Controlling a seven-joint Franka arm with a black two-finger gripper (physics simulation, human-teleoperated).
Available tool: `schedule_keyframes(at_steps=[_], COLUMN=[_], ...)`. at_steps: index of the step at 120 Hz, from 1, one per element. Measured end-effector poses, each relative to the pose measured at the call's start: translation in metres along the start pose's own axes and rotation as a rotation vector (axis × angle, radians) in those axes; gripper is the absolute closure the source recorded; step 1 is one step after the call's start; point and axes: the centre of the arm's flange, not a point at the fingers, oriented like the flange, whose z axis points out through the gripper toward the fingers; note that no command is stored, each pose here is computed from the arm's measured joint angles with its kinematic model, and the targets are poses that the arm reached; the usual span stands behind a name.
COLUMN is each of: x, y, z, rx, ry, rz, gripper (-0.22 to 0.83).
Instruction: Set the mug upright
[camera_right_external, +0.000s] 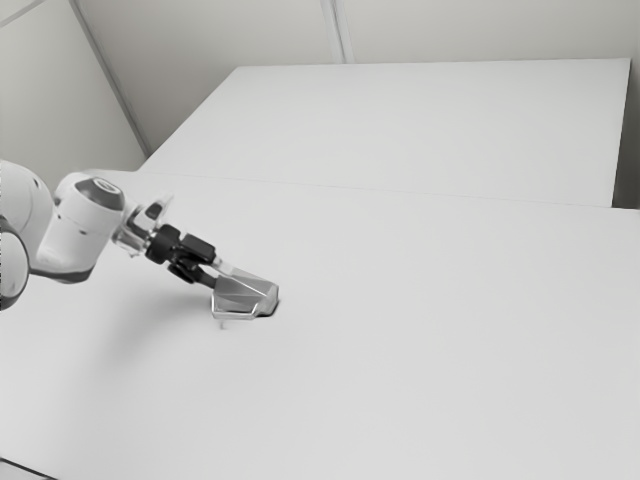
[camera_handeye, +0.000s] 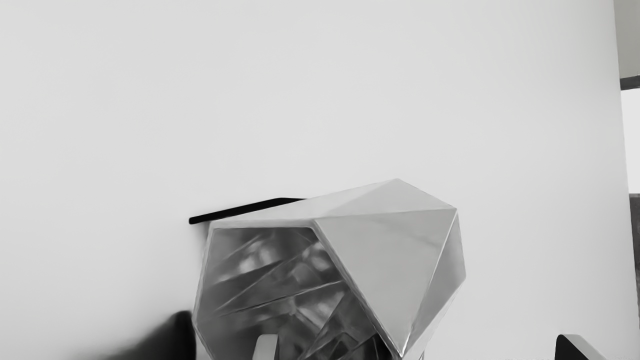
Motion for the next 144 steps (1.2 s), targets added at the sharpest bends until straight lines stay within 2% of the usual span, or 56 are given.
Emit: schedule_keyframes(at_steps=[13, 63, 79, 111, 127, 135, 144], x=[-0.004, -0.013, -0.013, -0.012, -0.003, -0.001, -0.001], y=[-0.006, 0.004, 0.006, 0.010, 0.048, 0.067, 0.085], z=[0.006, 0.018, 0.018, 0.015, -0.017, -0.031, -0.041], rx=[-0.059, -0.197, -0.207, -0.209, -0.140, -0.066, 0.072], ry=[0.008, -0.020, -0.021, -0.020, -0.027, -0.061, -0.147], rz=[0.000, 0.029, 0.041, 0.063, 0.157, 0.212, 0.284], gripper=[0.02, 0.57, 0.69, 0.76, 0.77, 0.78, 0.78])
